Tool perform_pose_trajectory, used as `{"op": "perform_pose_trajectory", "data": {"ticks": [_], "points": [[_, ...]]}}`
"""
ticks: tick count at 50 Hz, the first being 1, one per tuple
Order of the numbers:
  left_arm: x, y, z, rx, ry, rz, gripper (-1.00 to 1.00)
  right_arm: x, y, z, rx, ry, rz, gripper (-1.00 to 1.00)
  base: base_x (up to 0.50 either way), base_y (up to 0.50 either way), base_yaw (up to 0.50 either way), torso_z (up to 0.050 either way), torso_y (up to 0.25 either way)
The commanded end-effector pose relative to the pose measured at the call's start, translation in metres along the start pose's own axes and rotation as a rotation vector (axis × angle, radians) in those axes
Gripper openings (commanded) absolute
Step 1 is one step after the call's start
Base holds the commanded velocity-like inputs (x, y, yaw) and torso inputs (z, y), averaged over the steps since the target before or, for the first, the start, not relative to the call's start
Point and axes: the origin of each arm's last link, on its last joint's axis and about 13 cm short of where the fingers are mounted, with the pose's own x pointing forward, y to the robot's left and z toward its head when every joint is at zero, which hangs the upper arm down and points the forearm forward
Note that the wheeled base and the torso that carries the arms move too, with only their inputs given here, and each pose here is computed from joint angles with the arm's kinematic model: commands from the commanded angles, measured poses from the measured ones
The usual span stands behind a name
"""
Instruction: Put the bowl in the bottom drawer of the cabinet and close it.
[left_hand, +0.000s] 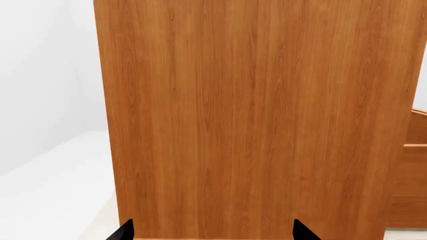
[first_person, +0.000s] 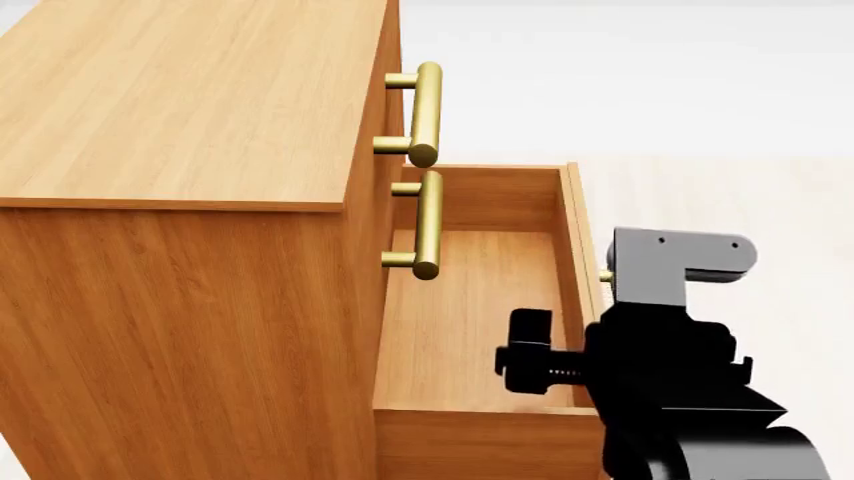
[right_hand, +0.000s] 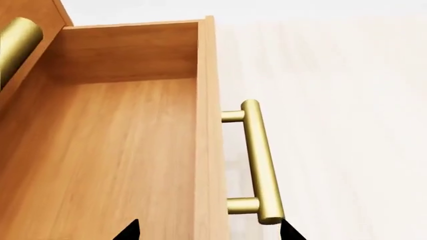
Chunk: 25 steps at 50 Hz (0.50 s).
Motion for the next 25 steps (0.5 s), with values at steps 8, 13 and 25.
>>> {"op": "perform_pose_trajectory", "data": {"ticks": [8, 13, 25], "points": [[0.0, 0.0, 0.001, 0.001, -0.002, 0.0, 1.0, 0.009, -0.007, -0.005, 0.035, 0.029, -0.084, 1.0, 0.0, 0.0, 0.0, 0.0, 0.0], [0.0, 0.0, 0.002, 0.001, -0.002, 0.0, 1.0, 0.011, -0.011, -0.006, 0.04, 0.026, -0.125, 1.0, 0.0, 0.0, 0.0, 0.0, 0.0], [0.0, -0.001, 0.001, 0.001, -0.002, 0.001, 1.0, 0.016, -0.02, -0.015, 0.039, 0.029, -0.189, 1.0, 0.0, 0.0, 0.0, 0.0, 0.0]]}}
